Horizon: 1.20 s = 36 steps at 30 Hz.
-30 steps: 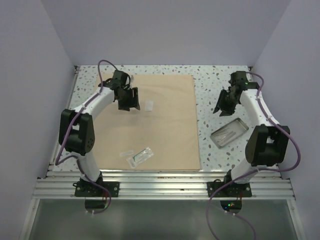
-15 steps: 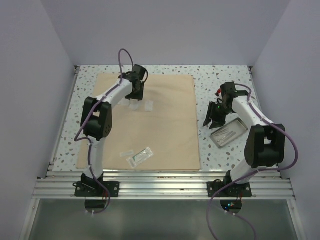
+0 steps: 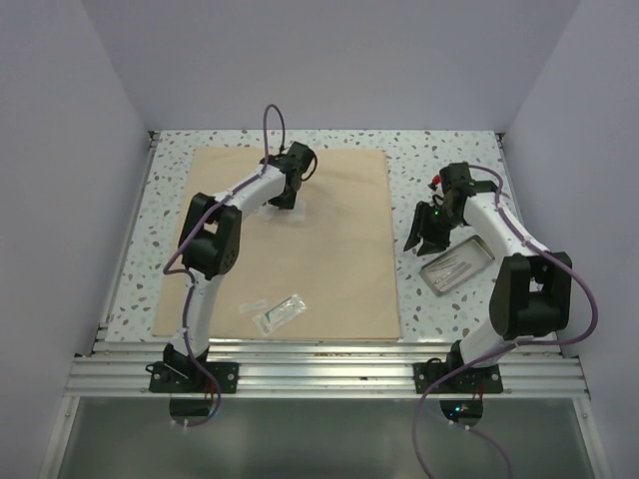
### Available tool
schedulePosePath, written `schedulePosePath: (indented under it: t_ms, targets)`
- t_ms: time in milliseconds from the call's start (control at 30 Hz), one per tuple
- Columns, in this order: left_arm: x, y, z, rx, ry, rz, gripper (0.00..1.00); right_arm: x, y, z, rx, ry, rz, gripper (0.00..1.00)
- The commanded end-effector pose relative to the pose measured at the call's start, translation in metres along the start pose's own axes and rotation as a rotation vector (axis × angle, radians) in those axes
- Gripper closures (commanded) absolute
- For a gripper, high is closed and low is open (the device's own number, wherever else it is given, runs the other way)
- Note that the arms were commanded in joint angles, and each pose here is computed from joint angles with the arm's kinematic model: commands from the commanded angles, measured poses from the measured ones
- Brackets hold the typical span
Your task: Prepare the surgical pack
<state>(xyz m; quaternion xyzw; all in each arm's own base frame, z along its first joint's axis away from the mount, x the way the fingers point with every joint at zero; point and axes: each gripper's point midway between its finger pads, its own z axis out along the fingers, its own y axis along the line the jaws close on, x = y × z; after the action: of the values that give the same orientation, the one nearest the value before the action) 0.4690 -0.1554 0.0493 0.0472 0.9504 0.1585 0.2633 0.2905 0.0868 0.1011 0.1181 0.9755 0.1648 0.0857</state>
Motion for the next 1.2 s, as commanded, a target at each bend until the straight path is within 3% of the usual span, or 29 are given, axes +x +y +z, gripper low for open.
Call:
schedulePosePath:
  t_ms: [0,900,1167]
  targets:
    - [-0.01,0.005,0.001,-0.047,-0.032,-0.039,0.48,0.002,0.009,-0.009,-0.044,-0.029,-0.032,0.56]
    - [0.011,-0.019,0.026,-0.016,0.019,-0.022,0.6,0.003,0.008,-0.001,-0.05,-0.003,-0.025,0.56]
    - [0.008,-0.01,0.029,-0.029,0.02,-0.019,0.77,0.0,0.009,-0.001,-0.049,-0.007,-0.029,0.55]
